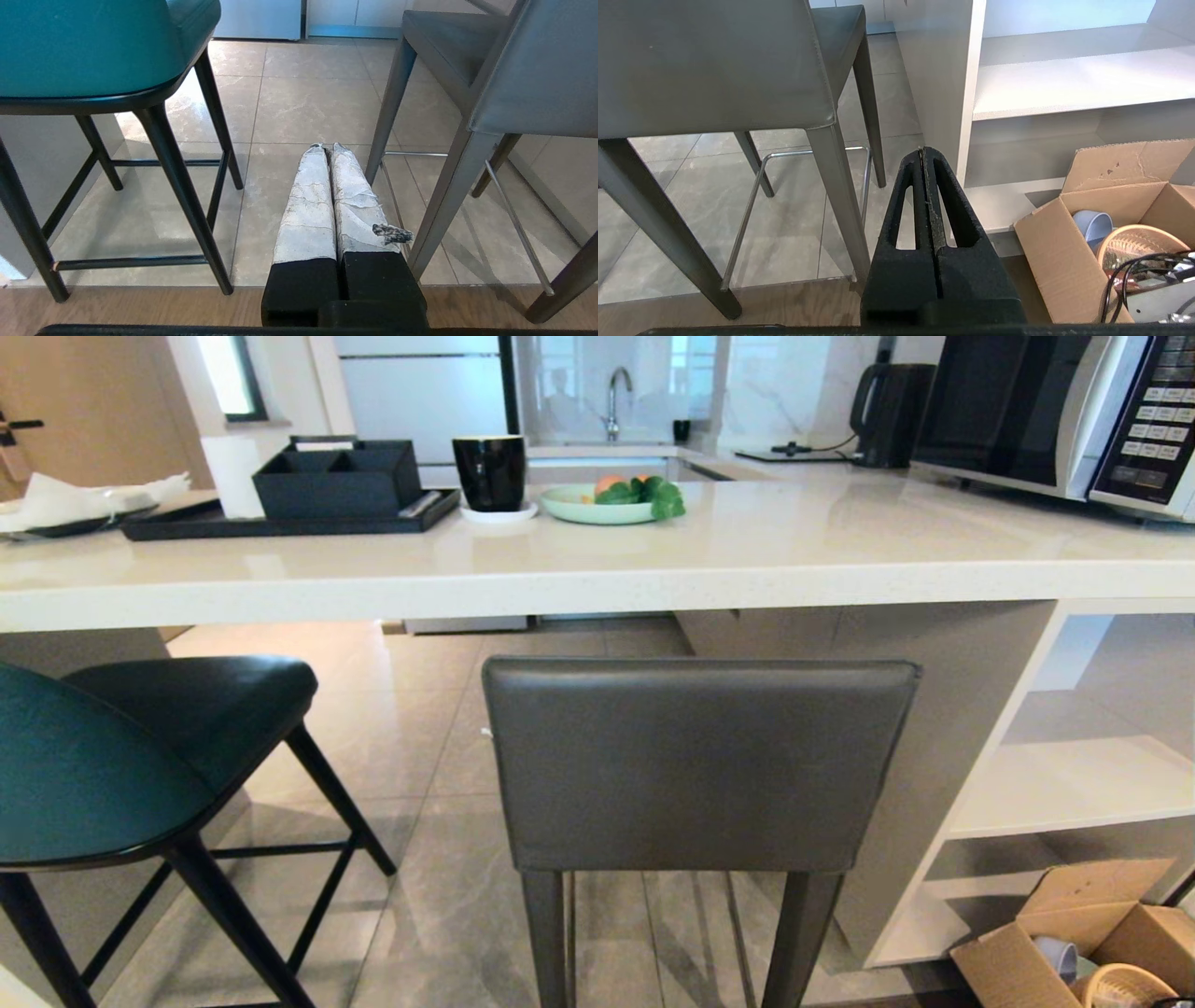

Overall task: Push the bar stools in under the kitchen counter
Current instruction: Pull the gray chair out from under the dining table

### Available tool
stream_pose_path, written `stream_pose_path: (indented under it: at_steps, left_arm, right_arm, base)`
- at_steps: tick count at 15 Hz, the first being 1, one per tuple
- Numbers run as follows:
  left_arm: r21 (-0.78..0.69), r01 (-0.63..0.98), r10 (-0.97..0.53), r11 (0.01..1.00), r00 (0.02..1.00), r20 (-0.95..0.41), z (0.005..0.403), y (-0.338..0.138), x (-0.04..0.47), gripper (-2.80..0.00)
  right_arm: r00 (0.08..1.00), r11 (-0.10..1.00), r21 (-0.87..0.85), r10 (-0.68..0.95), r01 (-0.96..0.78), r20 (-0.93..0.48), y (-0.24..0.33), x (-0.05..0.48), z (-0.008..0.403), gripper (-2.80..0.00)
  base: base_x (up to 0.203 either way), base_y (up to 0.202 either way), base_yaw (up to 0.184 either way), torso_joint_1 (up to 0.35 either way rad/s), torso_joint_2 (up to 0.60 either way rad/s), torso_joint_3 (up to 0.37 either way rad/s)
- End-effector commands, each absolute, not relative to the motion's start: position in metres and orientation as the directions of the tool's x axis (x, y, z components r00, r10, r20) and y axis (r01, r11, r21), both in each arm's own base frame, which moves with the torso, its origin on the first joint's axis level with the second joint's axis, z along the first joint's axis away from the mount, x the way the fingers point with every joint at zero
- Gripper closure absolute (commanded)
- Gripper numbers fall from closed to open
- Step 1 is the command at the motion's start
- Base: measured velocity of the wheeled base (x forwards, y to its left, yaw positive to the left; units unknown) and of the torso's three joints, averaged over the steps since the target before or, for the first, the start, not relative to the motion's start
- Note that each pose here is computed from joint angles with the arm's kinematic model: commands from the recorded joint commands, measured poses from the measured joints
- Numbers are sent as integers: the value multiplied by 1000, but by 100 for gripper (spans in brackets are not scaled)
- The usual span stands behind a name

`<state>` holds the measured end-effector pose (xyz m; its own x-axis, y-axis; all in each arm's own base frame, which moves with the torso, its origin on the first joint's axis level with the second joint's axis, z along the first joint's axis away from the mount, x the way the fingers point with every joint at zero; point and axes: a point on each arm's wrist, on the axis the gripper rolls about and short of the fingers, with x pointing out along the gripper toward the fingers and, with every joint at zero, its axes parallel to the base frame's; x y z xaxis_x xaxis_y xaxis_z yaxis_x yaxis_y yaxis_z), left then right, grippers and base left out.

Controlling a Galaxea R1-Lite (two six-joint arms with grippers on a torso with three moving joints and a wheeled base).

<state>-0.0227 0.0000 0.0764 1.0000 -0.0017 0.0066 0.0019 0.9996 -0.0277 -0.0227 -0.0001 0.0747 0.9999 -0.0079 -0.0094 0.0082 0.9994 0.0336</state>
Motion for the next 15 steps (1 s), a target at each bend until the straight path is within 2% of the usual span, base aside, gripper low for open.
stream_pose_path:
  at_steps: [1,8,12,13,15]
  left_arm:
    - [-28,2,-2,1000,1000,6,76,0,-23,0]
    - [-29,2,-2,1000,1000,6,76,0,-23,0]
    - [-28,2,-2,1000,1000,6,76,0,-23,0]
    - [-28,0,0,1000,1000,6,76,0,-23,-280]
    - [-28,1,-1,1000,1000,6,76,0,-23,-280]
  right_arm:
    - [1000,999,34,-8,8,-11,0,-23,74,0]
    - [1000,999,34,-8,8,-11,0,-23,74,0]
    - [1000,999,34,-8,8,-11,0,-23,74,0]
    - [1000,999,34,-8,8,-11,0,-23,74,-280]
    - [1000,999,34,-8,8,-11,0,-23,74,-280]
  base:
    - [63,0,0,-2,0,5]
    - [183,0,2,1,3,2]
    - [16,0,1,3,0,0]
    - [0,0,0,0,0,0]
    - [0,0,0,0,0,0]
